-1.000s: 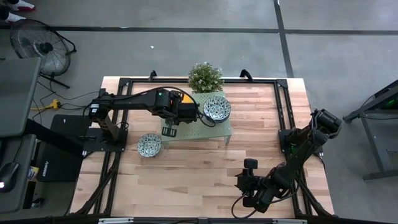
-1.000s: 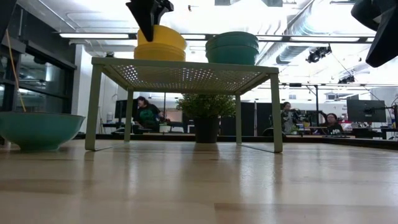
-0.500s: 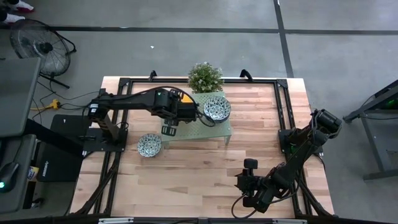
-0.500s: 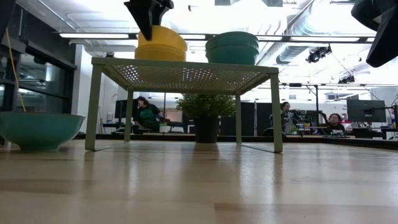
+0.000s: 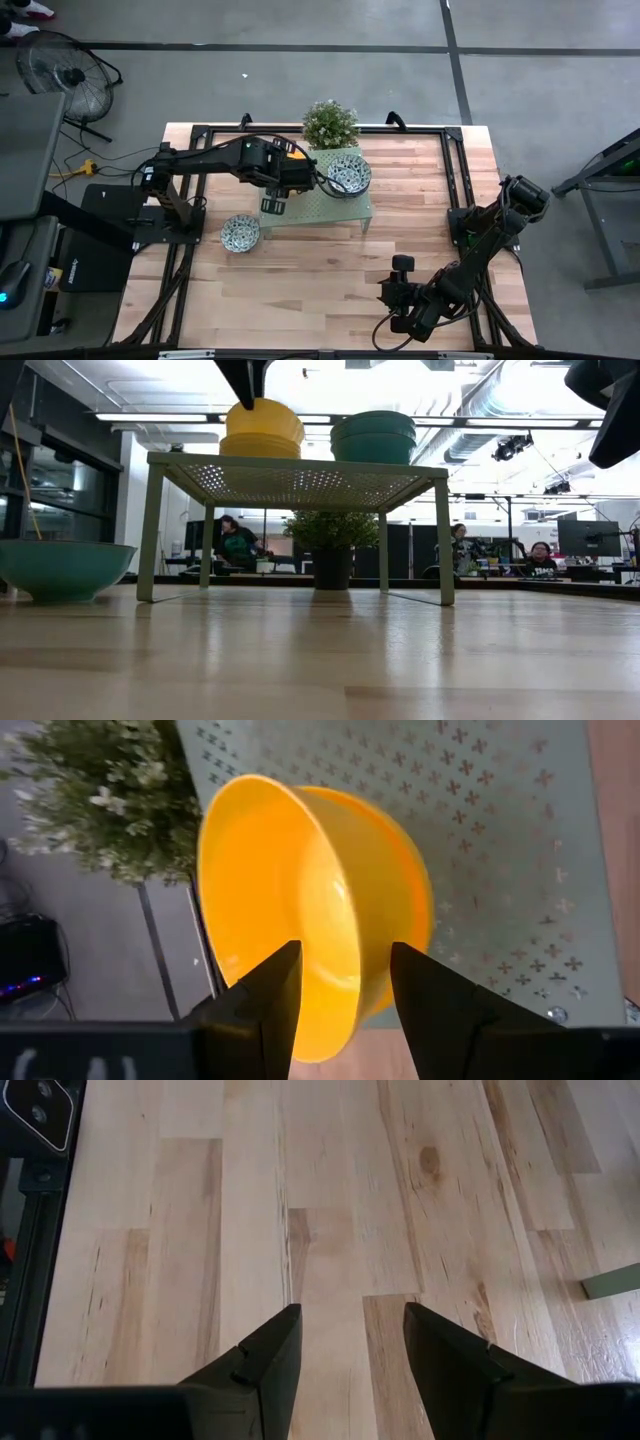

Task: Pick & Place Mini bowls
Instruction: Stack the yellow bowl on top of the yellow bowl on the shelf

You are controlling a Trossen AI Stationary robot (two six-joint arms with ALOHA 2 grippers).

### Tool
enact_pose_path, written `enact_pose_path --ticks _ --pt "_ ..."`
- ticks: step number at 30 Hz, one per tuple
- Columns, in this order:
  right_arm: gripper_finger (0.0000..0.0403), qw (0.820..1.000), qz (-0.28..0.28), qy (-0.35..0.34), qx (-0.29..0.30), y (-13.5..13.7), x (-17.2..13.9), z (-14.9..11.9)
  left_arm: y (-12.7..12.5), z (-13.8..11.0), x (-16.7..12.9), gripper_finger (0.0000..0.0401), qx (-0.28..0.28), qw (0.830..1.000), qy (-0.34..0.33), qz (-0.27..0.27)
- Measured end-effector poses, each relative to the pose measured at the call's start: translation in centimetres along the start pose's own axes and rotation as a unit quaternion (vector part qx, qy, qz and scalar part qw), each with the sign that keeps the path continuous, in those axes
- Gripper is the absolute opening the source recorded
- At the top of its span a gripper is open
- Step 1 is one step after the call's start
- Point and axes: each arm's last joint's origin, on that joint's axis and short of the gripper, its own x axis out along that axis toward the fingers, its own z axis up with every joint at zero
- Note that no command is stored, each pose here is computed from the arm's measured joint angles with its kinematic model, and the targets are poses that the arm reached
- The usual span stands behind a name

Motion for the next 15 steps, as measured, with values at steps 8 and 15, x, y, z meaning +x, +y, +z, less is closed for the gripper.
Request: enact_pose_path --ticks 8,15 --pt "0.0165 1.0 0.0 0.0 0.0 0.0 -0.01 0.0 0.33 0.04 -0.79 0.015 -0.006 1.0 -0.017 -0.003" --pt "0.0165 1.0 0.001 0.001 0.0 0.01 0.0 -0.01 0.35 0.04 -0.79 0.015 -0.006 1.0 -0.017 0.0"
